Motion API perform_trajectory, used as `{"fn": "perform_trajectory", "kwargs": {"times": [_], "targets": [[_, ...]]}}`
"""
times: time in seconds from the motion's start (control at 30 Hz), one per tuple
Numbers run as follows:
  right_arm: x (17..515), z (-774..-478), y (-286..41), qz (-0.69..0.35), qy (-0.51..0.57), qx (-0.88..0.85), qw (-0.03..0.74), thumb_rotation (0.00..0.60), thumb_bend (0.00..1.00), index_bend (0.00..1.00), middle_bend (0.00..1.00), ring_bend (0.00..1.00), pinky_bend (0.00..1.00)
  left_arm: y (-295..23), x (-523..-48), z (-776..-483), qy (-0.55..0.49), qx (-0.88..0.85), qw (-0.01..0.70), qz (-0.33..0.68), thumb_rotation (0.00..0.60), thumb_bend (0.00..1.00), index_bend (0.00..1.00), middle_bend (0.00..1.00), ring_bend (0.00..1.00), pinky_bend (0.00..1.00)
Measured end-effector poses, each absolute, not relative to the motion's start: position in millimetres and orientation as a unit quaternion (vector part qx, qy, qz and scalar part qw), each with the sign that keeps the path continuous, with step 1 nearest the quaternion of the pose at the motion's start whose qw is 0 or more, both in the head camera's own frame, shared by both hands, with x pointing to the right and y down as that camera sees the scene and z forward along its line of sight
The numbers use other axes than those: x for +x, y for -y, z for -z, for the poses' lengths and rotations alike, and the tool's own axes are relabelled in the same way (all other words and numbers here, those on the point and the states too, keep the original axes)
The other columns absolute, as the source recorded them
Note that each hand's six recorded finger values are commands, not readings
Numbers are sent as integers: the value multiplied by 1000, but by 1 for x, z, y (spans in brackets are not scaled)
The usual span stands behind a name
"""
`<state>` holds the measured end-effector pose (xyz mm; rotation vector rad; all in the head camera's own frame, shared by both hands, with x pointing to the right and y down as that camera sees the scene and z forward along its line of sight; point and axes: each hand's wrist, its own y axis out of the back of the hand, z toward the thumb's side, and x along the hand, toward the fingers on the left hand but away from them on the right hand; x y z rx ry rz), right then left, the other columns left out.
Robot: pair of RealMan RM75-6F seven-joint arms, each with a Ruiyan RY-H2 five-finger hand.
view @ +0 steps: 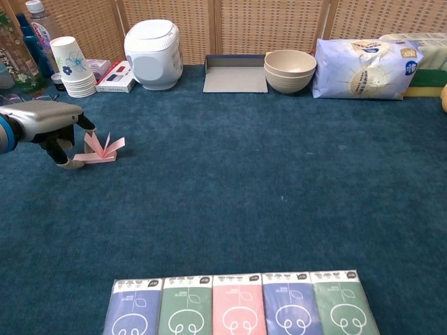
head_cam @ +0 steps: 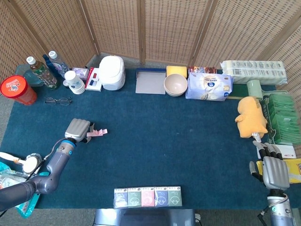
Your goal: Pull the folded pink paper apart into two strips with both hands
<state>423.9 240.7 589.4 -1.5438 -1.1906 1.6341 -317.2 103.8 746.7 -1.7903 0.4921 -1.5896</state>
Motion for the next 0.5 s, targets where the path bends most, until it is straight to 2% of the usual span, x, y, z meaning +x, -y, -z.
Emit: {"fn": "perform_trajectory", "kwargs": {"times": [0.2, 0.5], "targets": [[425, -588, -242, -614, 449, -579, 294, 600, 480, 149, 235, 127, 125, -105, -318, -749, -183, -687, 339, 616, 600, 324, 520, 989, 1000, 954], [425, -586, -241, -607, 457, -581, 292, 600, 480, 148, 236, 127, 125, -103, -317, -745, -172, -684, 353, 614, 600, 456, 629, 1000, 1000, 954]]}}
